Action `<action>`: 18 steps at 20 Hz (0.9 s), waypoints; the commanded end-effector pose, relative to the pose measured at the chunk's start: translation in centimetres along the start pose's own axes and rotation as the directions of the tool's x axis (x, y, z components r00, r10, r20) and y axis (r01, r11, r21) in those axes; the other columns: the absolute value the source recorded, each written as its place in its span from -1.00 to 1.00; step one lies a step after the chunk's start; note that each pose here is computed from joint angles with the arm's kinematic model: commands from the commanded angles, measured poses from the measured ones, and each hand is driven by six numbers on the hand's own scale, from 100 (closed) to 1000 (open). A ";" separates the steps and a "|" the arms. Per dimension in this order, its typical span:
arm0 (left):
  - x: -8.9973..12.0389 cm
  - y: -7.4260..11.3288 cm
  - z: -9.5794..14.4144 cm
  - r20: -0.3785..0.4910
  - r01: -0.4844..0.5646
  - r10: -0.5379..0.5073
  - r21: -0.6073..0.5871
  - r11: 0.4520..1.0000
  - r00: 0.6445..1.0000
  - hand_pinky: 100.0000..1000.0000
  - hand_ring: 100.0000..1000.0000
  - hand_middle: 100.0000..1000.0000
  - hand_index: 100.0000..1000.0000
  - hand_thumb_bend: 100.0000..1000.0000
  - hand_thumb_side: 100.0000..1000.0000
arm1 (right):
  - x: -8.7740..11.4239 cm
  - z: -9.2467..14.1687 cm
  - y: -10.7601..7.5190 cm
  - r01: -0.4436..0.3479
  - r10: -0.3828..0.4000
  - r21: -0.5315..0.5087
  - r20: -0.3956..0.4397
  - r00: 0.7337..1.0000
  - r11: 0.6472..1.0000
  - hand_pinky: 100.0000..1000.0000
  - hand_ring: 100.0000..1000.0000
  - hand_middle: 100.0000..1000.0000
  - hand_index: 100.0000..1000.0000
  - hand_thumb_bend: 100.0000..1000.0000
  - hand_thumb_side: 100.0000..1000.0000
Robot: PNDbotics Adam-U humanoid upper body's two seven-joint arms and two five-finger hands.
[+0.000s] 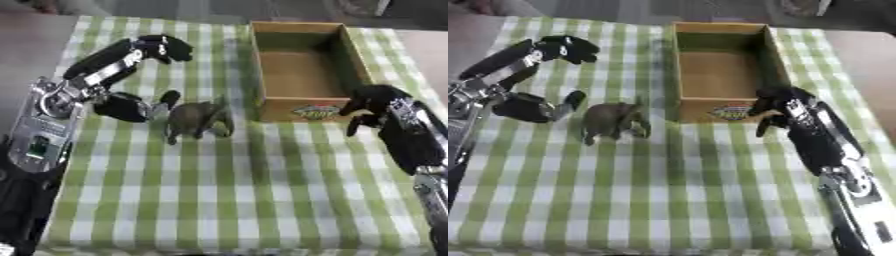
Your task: Pick up objects on the table and place them in the box.
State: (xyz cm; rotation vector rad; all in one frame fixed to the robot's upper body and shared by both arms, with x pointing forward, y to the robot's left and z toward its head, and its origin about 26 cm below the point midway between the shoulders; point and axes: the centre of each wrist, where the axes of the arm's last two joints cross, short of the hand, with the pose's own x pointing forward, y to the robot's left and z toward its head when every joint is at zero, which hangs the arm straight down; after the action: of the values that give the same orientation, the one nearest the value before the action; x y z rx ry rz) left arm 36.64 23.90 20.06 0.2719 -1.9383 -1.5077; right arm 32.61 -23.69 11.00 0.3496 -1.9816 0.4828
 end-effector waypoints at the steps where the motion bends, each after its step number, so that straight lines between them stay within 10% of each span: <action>1: 0.1 0.1 -1.2 -0.002 0.052 -0.053 -0.029 0.998 0.999 0.64 0.67 0.70 0.72 -0.70 -1.00 | 0.5 -0.1 -0.4 -0.026 0.026 0.009 0.008 1.000 1.000 -0.37 0.15 0.02 0.35 -1.00 0.40; 18: -1.5 -3.8 -3.6 -0.059 0.153 -0.167 -0.182 0.971 0.984 0.60 0.65 0.67 0.73 -0.66 -0.94 | 0.4 -0.1 -0.4 -0.025 0.025 0.009 0.001 1.000 1.000 -0.37 0.15 0.02 0.34 -1.00 0.42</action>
State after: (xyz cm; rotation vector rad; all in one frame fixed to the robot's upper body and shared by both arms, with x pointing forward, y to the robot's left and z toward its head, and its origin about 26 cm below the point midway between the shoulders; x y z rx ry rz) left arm 39.03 20.89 15.72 0.3873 -1.7320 -1.7214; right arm 32.60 -23.64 10.95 0.3495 -1.9776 0.4882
